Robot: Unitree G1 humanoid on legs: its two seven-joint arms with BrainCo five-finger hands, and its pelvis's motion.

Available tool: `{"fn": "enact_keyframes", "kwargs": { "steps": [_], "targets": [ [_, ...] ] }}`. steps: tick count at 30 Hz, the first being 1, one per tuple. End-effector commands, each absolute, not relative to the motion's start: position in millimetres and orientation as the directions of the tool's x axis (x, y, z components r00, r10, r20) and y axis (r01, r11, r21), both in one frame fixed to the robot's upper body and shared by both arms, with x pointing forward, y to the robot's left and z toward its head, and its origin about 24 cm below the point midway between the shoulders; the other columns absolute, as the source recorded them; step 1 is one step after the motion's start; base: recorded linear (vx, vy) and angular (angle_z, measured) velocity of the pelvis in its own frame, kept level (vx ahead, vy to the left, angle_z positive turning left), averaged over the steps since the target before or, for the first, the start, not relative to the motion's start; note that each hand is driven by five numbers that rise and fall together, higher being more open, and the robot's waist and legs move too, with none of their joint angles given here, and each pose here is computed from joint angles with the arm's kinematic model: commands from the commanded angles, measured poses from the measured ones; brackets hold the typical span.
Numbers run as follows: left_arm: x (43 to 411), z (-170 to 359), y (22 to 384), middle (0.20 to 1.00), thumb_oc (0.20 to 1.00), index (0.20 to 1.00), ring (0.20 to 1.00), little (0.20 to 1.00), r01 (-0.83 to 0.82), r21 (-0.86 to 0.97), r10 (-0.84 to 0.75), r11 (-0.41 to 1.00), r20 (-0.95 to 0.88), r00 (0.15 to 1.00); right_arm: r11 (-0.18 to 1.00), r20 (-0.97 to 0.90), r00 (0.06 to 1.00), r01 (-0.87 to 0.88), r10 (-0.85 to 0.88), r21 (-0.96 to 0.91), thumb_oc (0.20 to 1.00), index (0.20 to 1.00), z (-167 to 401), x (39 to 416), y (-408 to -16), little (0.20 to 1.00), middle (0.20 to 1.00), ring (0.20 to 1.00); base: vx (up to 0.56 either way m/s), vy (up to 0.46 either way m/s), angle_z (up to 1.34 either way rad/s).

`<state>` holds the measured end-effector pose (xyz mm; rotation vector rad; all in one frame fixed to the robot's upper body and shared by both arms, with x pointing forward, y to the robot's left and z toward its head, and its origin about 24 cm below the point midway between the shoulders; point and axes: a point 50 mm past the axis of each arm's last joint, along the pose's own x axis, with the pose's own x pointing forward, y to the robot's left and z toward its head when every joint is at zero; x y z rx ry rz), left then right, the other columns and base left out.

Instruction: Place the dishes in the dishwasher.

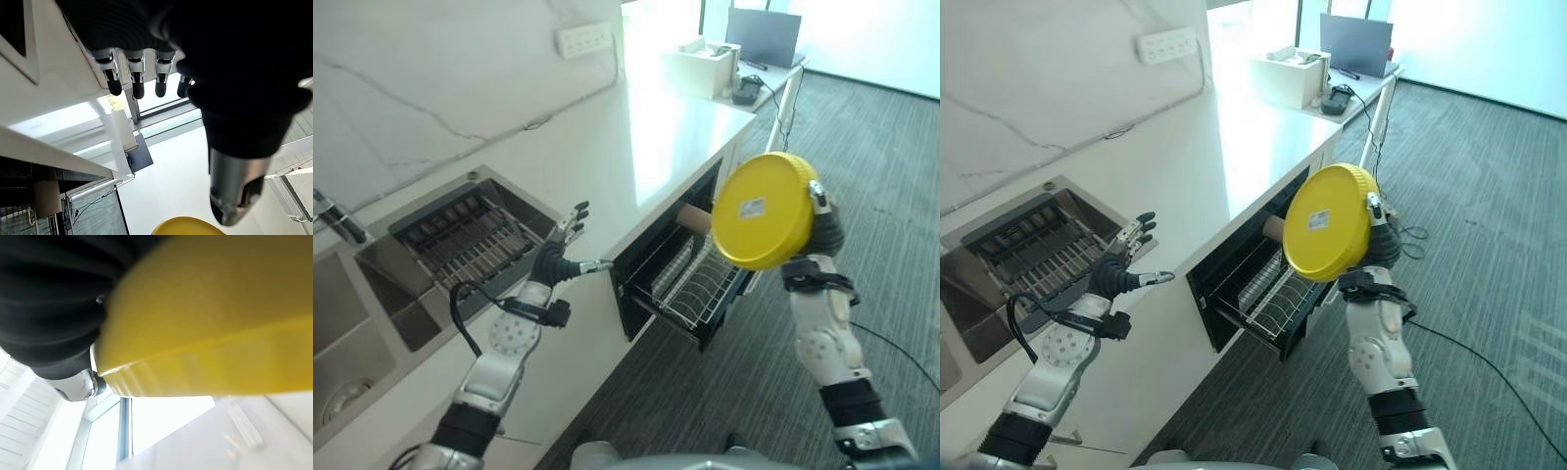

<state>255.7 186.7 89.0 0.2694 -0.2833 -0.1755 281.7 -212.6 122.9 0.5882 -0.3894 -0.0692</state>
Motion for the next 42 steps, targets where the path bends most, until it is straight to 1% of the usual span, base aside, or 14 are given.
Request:
{"fn": "enact_keyframes", "kwargs": {
  "steps": [1, 4, 8, 13, 17, 20, 24, 42],
  "targets": [
    [267, 132, 189, 1.0, 1.0, 1.0, 1.0, 1.0, 0.117, 0.362, -0.269, 0.925, 0.404, 0.874, 0.794, 0.513, 0.842, -0.194, -0.167, 0.576, 0.2, 0.2, 163, 283, -200, 0.2, 0.2, 0.2, 0.08, -0.023, 0.63],
    [270, 131, 184, 1.0, 1.0, 1.0, 1.0, 1.0, 0.161, 0.356, -0.304, 0.921, 0.394, 0.867, 0.802, 0.506, 0.839, -0.155, -0.202, 0.577, 0.2, 0.2, 162, 280, -205, 0.2, 0.2, 0.2, 0.08, 0.007, 0.65],
    [270, 131, 188, 1.0, 1.0, 1.0, 1.0, 1.0, 0.165, 0.363, -0.309, 0.917, 0.385, 0.87, 0.803, 0.489, 0.85, -0.147, -0.196, 0.578, 0.2, 0.2, 158, 279, -204, 0.2, 0.2, 0.2, 0.09, 0.042, 0.36],
    [267, 130, 184, 1.0, 1.0, 1.0, 1.0, 1.0, 0.162, 0.37, -0.307, 0.915, 0.376, 0.874, 0.807, 0.439, 0.889, -0.162, -0.131, 0.568, 0.2, 0.2, 143, 281, -189, 0.2, 0.2, 0.2, 0.1, 0.036, -0.12],
    [267, 130, 184, 1.0, 1.0, 1.0, 1.0, 1.0, 0.172, 0.375, -0.317, 0.911, 0.368, 0.874, 0.82, 0.416, 0.901, -0.145, -0.121, 0.554, 0.2, 0.2, 137, 285, -188, 0.2, 0.2, 0.2, 0.06, -0.023, -0.01],
    [266, 131, 184, 1.0, 1.0, 1.0, 1.0, 1.0, 0.202, 0.392, -0.351, 0.897, 0.356, 0.866, 0.847, 0.418, 0.894, -0.094, -0.159, 0.523, 0.2, 0.2, 139, 291, -201, 0.2, 0.2, 0.2, 0.06, -0.097, 0.03],
    [270, 136, 182, 1.0, 1.0, 1.0, 1.0, 1.0, 0.216, 0.407, -0.371, 0.887, 0.352, 0.859, 0.866, 0.393, 0.905, -0.061, -0.161, 0.496, 0.2, 0.2, 140, 302, -209, 0.2, 0.2, 0.2, 0.02, -0.072, 0.08],
    [280, 154, 166, 1.0, 1.0, 1.0, 1.0, 1.0, 0.258, 0.461, -0.448, 0.849, 0.371, 0.813, 0.893, 0.323, 0.92, 0.056, -0.22, 0.447, 0.2, 0.2, 146, 341, -217, 0.2, 0.2, 0.2, 0.02, -0.034, 0.01]
  ]
}}
